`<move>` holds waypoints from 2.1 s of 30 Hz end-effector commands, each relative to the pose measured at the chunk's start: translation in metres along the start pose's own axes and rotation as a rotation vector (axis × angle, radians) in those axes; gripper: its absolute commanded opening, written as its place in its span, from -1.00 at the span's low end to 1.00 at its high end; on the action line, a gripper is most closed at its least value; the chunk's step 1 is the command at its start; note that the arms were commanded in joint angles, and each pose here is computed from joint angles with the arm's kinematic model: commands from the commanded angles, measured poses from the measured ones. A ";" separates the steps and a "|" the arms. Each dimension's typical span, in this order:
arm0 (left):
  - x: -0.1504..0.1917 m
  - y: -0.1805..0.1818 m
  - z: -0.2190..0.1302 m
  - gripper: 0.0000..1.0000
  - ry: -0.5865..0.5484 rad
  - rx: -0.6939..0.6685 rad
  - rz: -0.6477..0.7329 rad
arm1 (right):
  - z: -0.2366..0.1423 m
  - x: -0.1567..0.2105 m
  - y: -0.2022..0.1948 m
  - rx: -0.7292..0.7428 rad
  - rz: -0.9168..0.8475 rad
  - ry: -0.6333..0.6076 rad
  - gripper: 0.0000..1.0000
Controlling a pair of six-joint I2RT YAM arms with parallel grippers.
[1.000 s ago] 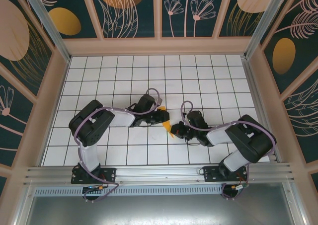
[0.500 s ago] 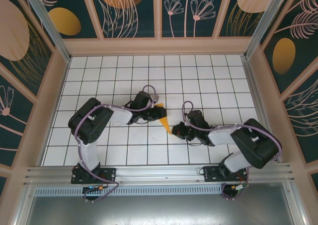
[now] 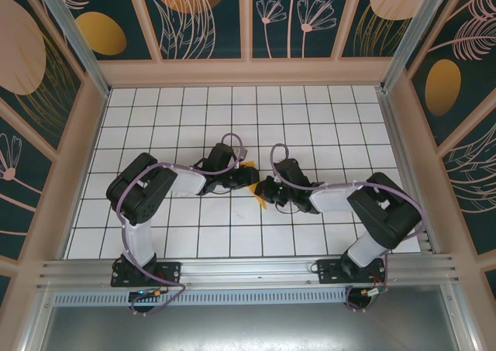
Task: Fold a paper plane with a square sheet of paper (pick it up from the middle)
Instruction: Fold the wing for the fifth time at the center of the table.
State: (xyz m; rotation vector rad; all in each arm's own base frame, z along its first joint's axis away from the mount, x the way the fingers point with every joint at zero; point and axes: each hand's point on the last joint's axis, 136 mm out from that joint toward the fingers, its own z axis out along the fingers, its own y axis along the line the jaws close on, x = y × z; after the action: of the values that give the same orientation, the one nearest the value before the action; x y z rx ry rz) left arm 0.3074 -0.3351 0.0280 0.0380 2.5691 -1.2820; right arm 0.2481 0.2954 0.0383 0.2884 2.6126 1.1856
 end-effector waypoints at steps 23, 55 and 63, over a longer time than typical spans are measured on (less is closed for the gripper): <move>-0.006 0.057 -0.005 -0.29 0.001 -0.227 -0.036 | -0.009 0.059 -0.120 0.331 0.151 0.140 -1.00; -0.059 0.086 -0.025 -0.20 -0.087 -0.331 -0.041 | -0.015 0.067 -0.133 0.379 0.111 0.193 -1.00; -0.076 0.095 -0.032 -0.19 -0.119 -0.392 -0.054 | -0.014 0.067 -0.129 0.364 0.100 0.198 -1.00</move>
State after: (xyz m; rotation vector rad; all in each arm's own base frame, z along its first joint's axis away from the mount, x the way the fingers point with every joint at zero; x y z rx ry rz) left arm 0.3753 -0.2885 0.0254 -0.0836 2.6160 -1.0128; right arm 0.2403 0.2826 0.0134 0.2769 2.6275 1.1720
